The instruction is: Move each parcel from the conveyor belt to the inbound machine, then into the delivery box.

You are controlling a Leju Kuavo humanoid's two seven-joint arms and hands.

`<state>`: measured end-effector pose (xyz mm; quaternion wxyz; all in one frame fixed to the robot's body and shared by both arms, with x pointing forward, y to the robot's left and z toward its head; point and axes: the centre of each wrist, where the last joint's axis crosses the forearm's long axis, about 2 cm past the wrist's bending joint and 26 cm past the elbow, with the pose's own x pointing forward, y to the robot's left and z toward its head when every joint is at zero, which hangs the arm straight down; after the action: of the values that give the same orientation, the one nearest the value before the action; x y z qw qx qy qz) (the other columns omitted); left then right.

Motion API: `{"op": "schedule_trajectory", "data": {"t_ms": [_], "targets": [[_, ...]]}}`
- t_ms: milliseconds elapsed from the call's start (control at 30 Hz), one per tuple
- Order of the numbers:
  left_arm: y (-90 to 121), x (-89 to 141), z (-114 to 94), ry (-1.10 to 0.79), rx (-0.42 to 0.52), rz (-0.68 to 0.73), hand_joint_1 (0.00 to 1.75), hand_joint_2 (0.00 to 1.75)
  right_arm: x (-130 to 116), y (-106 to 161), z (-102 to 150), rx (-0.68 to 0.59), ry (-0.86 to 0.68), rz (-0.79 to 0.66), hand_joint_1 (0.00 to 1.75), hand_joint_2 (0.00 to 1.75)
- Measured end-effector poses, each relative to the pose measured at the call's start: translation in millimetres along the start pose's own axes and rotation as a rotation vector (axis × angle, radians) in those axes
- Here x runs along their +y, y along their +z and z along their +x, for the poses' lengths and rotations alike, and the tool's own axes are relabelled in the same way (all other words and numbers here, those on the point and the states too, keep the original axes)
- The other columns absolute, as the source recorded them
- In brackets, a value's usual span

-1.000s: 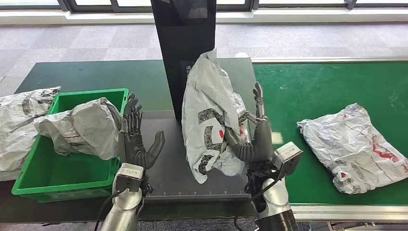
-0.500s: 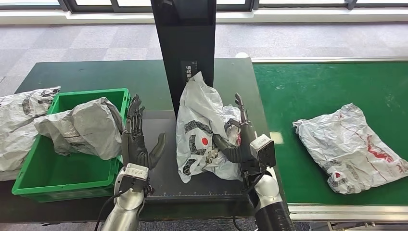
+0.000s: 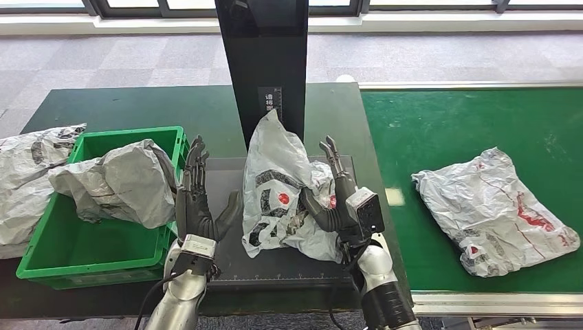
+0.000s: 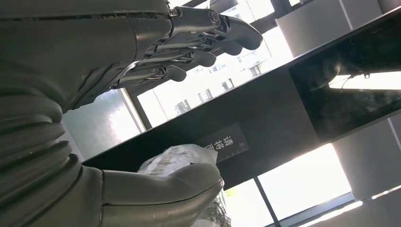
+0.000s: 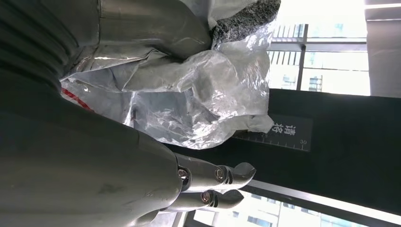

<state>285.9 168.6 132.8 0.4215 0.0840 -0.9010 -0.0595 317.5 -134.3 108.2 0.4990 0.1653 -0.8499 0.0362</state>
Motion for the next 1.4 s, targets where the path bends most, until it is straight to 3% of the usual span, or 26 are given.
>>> {"op": "schedule_trajectory", "data": {"t_ms": [433,633,900,1400], "targets": [[-1,0,1,-0.021,-0.012,-0.029,0.0,1.75,-3,3,-2,0.011,-0.024,-0.019,0.0,0.0],[-1,-1,1,-0.027,-0.015,-0.04,0.0,1.75,-4,7,6,-0.035,-0.128,-0.044,0.0,0.0],[-1,0,2,-0.044,-0.022,-0.048,0.0,1.75,-11,7,0,0.004,-0.055,-0.082,0.0,0.0],[-2,0,2,-0.046,-0.025,-0.047,0.0,1.75,-10,11,-6,0.029,-0.058,-0.083,0.0,0.0]]}}
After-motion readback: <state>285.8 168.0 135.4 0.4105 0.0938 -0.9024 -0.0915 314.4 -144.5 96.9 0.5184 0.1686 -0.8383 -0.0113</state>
